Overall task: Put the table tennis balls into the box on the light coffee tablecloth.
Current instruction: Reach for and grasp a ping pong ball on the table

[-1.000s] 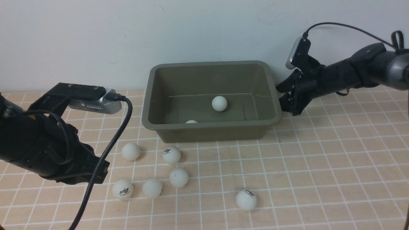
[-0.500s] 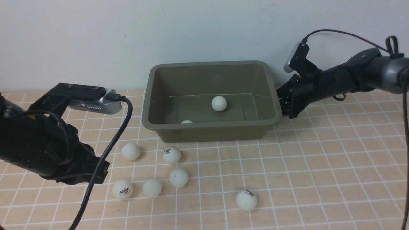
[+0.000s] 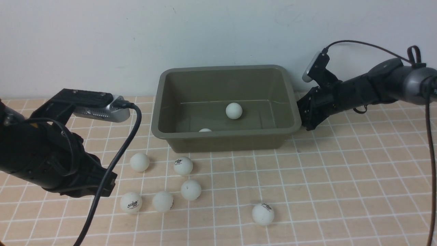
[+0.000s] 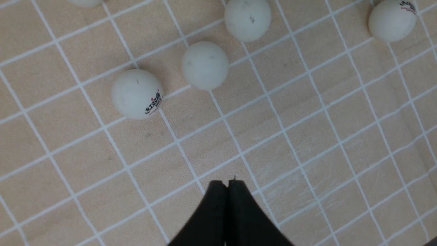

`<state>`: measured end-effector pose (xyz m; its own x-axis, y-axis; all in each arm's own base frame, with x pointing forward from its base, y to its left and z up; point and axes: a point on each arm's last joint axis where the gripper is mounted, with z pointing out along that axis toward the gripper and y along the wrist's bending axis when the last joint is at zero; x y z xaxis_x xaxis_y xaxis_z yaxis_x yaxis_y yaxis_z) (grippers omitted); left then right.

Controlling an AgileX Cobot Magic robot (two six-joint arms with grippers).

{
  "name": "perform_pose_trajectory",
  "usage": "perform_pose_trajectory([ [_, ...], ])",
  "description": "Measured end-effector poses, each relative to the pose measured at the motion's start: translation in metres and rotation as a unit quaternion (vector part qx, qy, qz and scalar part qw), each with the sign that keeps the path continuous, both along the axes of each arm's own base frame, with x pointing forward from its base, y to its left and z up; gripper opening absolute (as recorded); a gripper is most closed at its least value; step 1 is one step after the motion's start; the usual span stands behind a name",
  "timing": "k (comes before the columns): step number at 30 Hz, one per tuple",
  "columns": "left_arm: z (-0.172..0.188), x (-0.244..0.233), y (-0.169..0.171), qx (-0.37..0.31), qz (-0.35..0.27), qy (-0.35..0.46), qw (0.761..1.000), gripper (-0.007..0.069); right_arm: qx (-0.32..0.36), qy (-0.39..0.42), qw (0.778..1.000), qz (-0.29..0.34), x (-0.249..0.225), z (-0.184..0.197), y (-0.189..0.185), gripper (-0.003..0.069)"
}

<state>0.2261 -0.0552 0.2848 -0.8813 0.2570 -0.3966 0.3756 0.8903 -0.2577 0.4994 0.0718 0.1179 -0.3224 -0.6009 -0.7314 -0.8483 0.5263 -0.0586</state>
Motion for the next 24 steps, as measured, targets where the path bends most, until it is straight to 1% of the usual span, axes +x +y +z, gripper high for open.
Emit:
perform_pose_trajectory([
  [3,0.0,0.0,0.0,0.0,0.0,0.0,1.0,-0.0069,0.0,0.001,1.0,-0.002,0.0,0.0,-0.002,0.0363],
  [7,0.0,0.0,0.0,0.001,0.0,0.0,1.0,-0.0069,0.013,0.02,0.999,-0.026,0.0,0.005,-0.014,0.0363],
  [10,0.0,0.0,0.0,0.001,0.0,0.0,1.0,-0.0069,0.018,0.04,0.998,-0.056,-0.001,0.018,-0.033,0.0363],
  [12,0.0,0.0,0.0,0.001,0.0,0.0,1.0,-0.0069,0.019,0.06,0.996,-0.064,-0.004,0.035,-0.053,0.0363],
  [13,0.0,0.0,0.0,0.001,0.0,0.0,1.0,-0.0069,0.021,0.063,0.996,-0.065,-0.004,0.036,-0.054,0.0363],
  [16,0.0,0.0,0.0,0.001,0.0,0.0,1.0,-0.0069,0.031,0.087,0.995,-0.041,-0.013,0.056,-0.066,0.0363],
  [18,0.0,0.0,0.0,0.001,0.0,0.0,1.0,-0.0069,0.039,0.09,0.995,-0.02,-0.015,0.068,-0.061,0.0363],
  [20,0.0,0.0,0.0,0.001,0.0,0.0,1.0,-0.0069,0.04,0.079,0.996,-0.003,-0.015,0.081,-0.047,0.0363],
  [24,0.0,0.0,0.0,0.001,0.0,0.0,1.0,-0.0069,0.044,0.07,0.996,0.037,-0.017,0.101,0.004,0.0363],
])
